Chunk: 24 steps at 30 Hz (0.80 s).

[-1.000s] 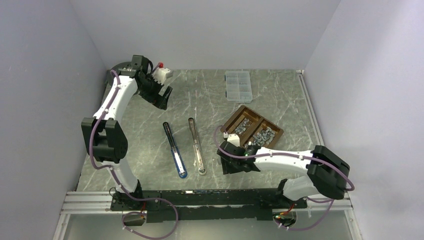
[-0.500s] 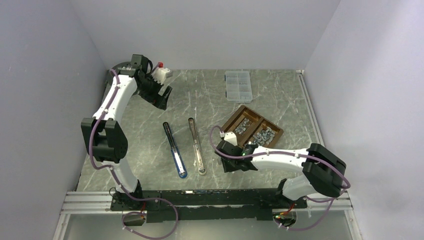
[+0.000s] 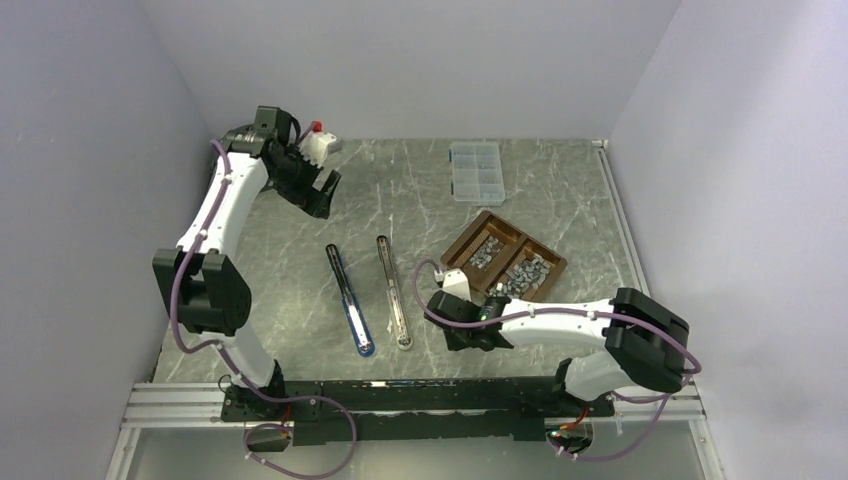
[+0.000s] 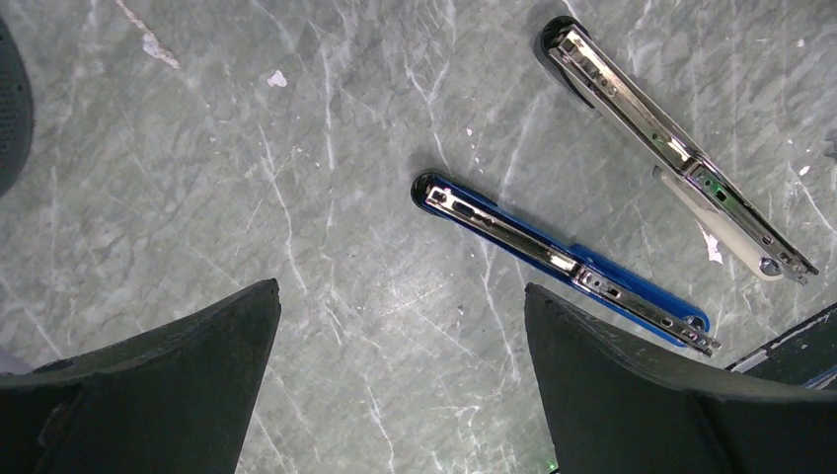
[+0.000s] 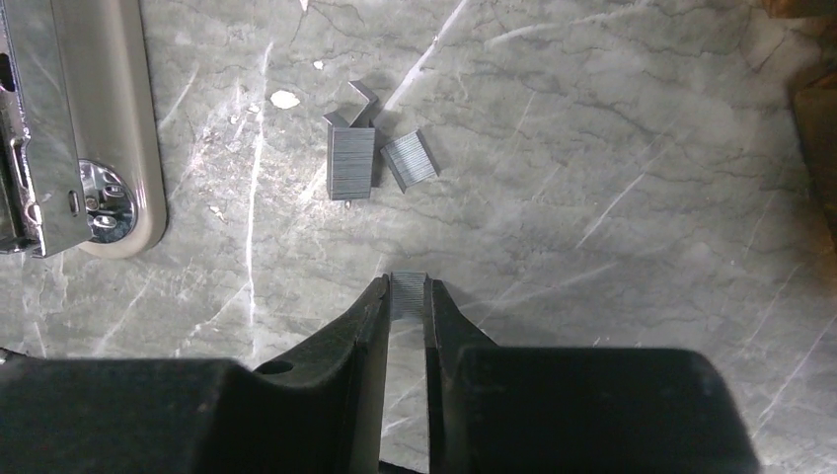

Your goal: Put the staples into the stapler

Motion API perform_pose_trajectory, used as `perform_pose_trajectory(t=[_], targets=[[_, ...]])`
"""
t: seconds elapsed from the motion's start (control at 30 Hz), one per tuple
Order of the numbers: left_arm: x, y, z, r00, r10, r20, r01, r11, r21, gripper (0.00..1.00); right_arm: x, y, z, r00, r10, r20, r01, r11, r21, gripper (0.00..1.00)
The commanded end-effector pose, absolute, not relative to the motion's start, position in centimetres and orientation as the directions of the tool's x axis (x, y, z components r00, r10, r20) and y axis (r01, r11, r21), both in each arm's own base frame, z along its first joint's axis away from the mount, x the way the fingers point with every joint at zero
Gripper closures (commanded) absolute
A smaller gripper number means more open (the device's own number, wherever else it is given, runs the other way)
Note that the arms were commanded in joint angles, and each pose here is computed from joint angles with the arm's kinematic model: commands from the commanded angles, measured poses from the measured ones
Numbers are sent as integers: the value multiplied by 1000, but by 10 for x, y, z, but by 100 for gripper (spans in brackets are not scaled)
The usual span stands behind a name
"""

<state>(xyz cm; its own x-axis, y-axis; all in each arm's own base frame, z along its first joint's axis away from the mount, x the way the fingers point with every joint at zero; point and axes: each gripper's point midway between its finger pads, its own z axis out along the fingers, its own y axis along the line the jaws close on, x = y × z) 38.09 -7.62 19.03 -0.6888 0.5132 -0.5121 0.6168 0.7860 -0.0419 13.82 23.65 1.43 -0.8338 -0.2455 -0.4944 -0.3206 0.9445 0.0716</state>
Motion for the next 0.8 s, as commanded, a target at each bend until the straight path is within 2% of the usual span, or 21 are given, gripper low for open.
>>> perform_pose_trajectory(t=[0.0,0.13,0.23,0.33,0.5,0.77], targets=[[367,-75,221,-641,516,-568,629,778,-3,1,131,231,20,-848,-230,-477,-298,952,71,89],[355,-79,234,-593,544,-594,669,743,14,1,141,252,63,-817,-204,-539,-330,933,146,96],[345,-82,248,-505,590,-630,720,690,68,1,148,280,108,-803,-175,-570,-384,883,270,99],[329,-82,269,-344,651,-676,773,605,190,1,156,305,149,-809,-118,-575,-419,802,425,99],[301,-90,297,3,739,-674,800,403,445,1,173,339,218,-811,-66,-582,-485,633,604,100],[279,-114,322,441,759,-479,631,117,767,1,194,385,300,-833,-58,-551,-537,328,777,100]])
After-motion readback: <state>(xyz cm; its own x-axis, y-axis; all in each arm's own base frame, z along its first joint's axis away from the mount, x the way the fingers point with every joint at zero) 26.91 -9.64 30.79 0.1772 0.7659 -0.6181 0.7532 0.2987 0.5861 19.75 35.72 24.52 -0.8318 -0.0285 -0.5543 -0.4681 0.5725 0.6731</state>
